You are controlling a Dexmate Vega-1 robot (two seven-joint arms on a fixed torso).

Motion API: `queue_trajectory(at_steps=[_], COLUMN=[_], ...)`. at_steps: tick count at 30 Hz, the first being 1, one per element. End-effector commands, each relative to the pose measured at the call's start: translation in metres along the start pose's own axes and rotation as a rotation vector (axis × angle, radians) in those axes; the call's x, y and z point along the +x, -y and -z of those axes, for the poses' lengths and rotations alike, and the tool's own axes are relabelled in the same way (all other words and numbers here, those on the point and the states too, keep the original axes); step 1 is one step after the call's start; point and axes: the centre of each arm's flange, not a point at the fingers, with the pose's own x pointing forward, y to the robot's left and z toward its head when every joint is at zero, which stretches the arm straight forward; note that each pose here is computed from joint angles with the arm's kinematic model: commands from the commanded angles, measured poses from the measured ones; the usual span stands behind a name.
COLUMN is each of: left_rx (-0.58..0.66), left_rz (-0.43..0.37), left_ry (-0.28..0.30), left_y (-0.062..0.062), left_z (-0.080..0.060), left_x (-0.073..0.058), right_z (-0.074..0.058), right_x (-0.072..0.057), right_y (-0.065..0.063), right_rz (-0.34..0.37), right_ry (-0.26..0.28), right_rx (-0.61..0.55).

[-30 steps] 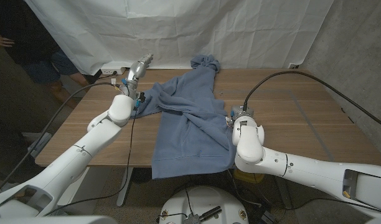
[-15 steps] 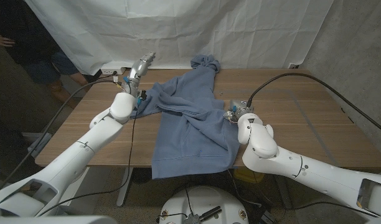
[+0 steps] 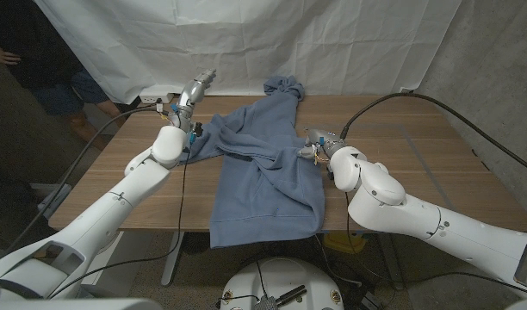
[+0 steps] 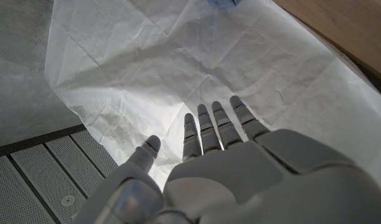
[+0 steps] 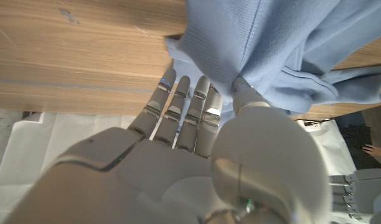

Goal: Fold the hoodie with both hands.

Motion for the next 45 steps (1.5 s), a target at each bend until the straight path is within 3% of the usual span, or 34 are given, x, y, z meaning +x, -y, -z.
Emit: queue_trajectory(at_steps=[1,9,22,36,45], left_rx=[-0.020,-0.041,-0.064,-0.072,-0.077], left_rz=[0.011,0.031,0.046,0.048,0.048], left_ry=[0.034,0.050,0.069,0.087,0.093], left_y=[-0.009,-0.012,-0.015,-0.018,-0.018], left_z=[0.011,0.021,0.033,0.033,0.035], left_x=[0.002,0.004,0.006,0.006,0.006], right_z=[-0.036,-0.057,-0.091,-0.122,-0.143], right_x=[-0.010,-0.016,-0.028,-0.032,-0.028], right_y=[0.004,0.008,0.019,0.017,0.015], right_rz=[-0.069,-0.053,0.075,0.121,0.127], right_ry=[0.110,0.159,0.257,0.386,0.455], right_rx=[0.029,0.038,0.041,0.051,0.043])
